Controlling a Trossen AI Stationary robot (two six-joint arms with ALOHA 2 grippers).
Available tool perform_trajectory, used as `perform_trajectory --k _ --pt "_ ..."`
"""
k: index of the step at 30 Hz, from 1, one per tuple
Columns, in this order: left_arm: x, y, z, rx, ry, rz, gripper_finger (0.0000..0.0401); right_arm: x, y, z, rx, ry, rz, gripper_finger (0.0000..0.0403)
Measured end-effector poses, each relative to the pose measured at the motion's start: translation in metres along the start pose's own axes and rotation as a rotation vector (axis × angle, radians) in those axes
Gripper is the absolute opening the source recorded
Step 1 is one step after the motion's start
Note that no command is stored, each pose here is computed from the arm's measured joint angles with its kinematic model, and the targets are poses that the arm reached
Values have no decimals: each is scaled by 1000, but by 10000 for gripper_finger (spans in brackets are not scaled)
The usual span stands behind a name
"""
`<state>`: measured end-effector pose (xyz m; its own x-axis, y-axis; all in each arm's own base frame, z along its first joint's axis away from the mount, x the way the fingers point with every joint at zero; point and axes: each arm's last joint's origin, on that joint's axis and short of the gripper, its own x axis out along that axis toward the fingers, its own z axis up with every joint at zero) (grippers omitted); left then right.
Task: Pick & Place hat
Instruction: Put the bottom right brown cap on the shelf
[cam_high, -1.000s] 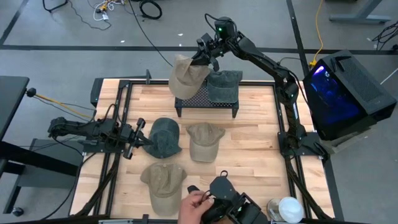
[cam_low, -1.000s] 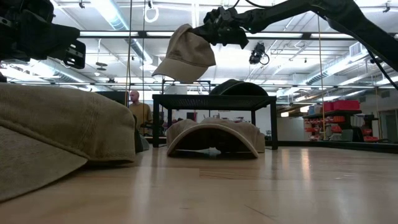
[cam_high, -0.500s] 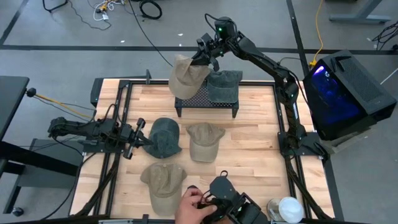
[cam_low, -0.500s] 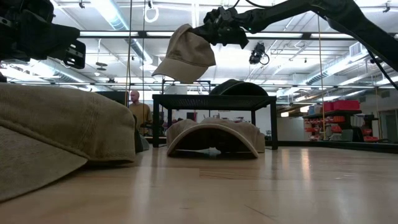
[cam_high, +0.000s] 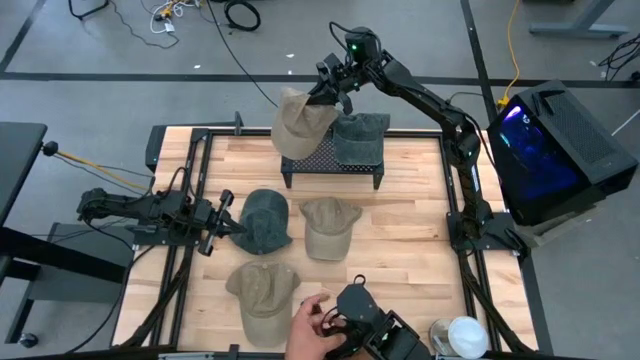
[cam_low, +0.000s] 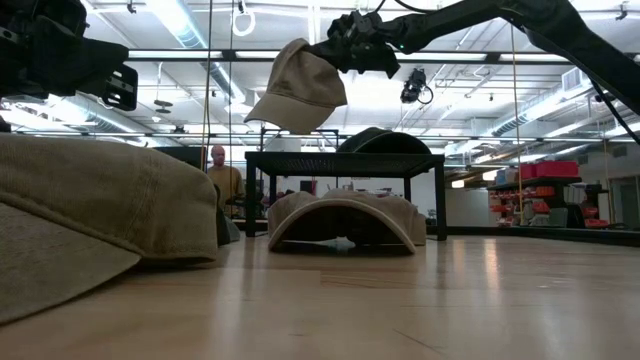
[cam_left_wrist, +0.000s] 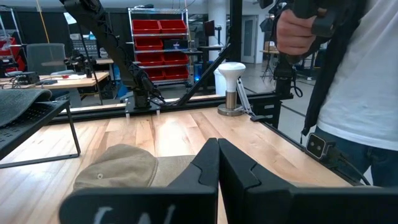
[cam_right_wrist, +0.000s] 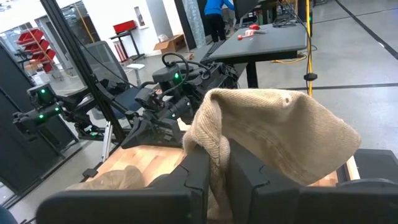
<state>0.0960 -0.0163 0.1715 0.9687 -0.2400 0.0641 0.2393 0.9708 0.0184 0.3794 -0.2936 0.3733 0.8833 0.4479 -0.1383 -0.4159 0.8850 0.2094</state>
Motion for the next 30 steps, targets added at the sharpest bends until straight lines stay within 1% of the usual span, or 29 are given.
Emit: perform_trajectory --k 8,13,17,20,30 --pt "0 0 0 0 0 0 3 1 2 1 18 -10 54 36" --pt "0 0 0 0 0 0 3 -2 3 2 39 -18 130 36" --pt "0 0 0 0 0 0 3 -6 2 2 40 -21 134 36" --pt "0 0 0 0 0 0 3 -9 1 2 41 -25 161 36" --pt "0 0 0 0 0 0 3 -9 1 2 35 -28 164 36"
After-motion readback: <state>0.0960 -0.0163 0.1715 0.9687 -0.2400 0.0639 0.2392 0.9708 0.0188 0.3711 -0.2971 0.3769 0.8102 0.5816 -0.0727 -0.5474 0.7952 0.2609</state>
